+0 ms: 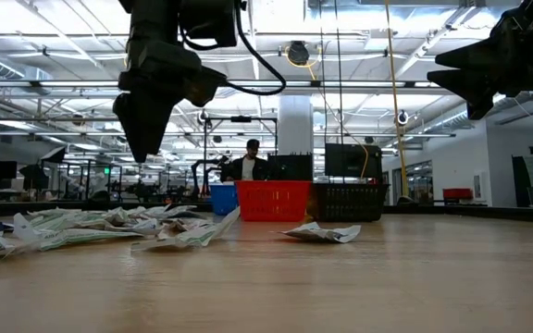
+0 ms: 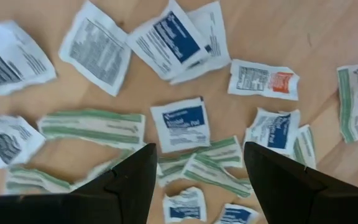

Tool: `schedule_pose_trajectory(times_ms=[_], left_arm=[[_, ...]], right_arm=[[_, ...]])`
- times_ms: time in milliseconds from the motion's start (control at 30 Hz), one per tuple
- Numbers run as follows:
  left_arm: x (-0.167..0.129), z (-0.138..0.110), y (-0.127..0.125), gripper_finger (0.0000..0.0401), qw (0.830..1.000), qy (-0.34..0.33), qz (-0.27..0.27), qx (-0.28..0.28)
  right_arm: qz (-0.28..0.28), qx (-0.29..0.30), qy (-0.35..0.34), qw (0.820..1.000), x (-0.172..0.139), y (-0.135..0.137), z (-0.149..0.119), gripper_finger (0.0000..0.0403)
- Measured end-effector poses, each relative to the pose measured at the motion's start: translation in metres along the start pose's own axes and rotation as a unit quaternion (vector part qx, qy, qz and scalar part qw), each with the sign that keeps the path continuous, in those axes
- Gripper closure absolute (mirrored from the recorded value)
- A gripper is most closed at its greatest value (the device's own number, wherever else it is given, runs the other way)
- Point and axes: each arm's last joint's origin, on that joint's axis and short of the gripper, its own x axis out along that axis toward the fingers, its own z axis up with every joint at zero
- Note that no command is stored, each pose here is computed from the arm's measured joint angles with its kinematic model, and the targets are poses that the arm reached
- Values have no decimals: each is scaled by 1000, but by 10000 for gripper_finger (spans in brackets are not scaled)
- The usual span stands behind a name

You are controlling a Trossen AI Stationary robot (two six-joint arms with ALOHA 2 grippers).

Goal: Pick & Place First Aid Supplies
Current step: Put the alcohol pad into the blue bin

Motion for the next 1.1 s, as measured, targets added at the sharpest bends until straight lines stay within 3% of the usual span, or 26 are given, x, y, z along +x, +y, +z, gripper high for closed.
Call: schedule_pose_trajectory(times_ms=[567,767,933,1100], left_arm=[[51,0,-23,153,999,26,20,-31],[74,4,-22,160,997,45,60,-35],[80,5,-22,203,996,51,64,-25],[80,6,-23,285,997,51,63,-16]], right_arm=[[0,0,0,1000,0,0,0,248],[0,0,0,1000,0,0,0,248],[0,0,0,1000,0,0,0,248],[0,0,0,1000,0,0,0,248]])
